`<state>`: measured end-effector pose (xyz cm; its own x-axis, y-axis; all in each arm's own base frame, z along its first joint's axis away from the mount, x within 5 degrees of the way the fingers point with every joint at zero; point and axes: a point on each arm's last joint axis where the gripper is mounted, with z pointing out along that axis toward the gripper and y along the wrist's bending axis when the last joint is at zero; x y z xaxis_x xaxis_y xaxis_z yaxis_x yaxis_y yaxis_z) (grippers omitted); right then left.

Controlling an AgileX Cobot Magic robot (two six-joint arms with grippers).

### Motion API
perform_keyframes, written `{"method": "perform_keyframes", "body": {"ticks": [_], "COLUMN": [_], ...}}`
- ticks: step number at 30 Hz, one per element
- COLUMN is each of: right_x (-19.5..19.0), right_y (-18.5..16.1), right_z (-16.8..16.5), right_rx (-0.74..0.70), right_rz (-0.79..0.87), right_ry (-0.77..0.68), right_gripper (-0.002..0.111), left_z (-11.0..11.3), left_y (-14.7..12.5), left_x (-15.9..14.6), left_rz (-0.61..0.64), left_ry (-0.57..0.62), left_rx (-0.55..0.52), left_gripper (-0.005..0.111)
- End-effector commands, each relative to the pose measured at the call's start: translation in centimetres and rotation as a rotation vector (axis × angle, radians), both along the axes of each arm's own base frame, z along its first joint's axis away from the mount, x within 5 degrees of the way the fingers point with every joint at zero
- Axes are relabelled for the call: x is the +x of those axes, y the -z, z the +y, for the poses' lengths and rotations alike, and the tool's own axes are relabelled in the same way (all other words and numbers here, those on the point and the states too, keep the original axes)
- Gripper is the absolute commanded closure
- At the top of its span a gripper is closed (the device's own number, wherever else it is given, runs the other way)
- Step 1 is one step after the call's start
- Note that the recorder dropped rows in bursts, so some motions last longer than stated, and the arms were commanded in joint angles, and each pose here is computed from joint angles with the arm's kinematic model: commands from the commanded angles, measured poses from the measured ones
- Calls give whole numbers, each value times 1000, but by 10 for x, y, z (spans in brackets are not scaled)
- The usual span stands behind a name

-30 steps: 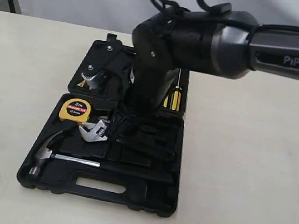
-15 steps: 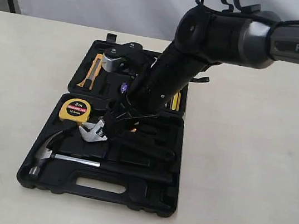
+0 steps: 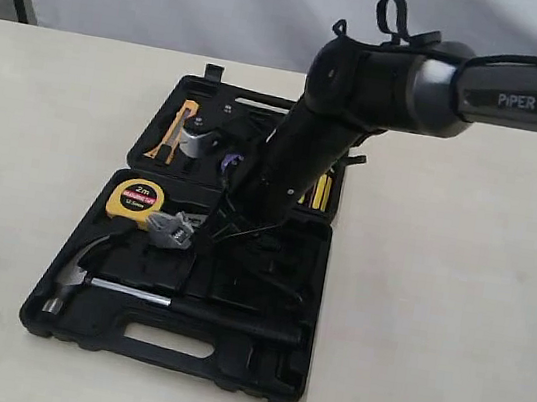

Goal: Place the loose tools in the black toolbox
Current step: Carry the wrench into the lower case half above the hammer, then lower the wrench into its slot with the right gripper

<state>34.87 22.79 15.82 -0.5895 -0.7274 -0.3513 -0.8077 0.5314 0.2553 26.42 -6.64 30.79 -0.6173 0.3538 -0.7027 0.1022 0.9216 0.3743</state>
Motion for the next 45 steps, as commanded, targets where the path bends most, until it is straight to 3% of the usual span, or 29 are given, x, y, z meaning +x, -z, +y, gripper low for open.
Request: {"method": "perform_keyframes", "body": {"ticks": [1, 9, 15, 25, 30, 33, 37, 40, 45], "right_x": [-3, -7, -25, -52, -69, -73, -72, -73, -74], "right_y": [-33, -59, -44, -38, -35, -34, -34, -34, -34], "right_z": [-3, -2, 23, 59, 66, 65, 62, 58, 56], "right_rx": [40, 58, 2, -113, -181, -198, -228, -265, -288], "right_rz": [-72, -175, -164, -306, -276, -224, -171, -130, -124], "right_ry": [4, -28, -143, -339, -440, -411, -270, -209, -208], "right_gripper": [108, 108, 108, 108, 108, 108, 107, 98, 68], "left_z": [0, 0, 0, 0, 0, 0, 0, 0, 0], "left_y": [1, 1, 1, 1, 1, 1, 1, 1, 1], "left_x": [-2, -2, -2, -2, -2, -2, -2, -2, -2], "left_rz": [-5, -5, -5, -5, -5, -5, -5, -5, -5], "left_ry": [-1, -1, -1, -1, -1, -1, -1, -1, -1], "left_rx": [-27, -27, -27, -27, -27, -27, -27, -27, -27], "left_gripper": [105, 105, 105, 105, 105, 105, 105, 105, 105]}}
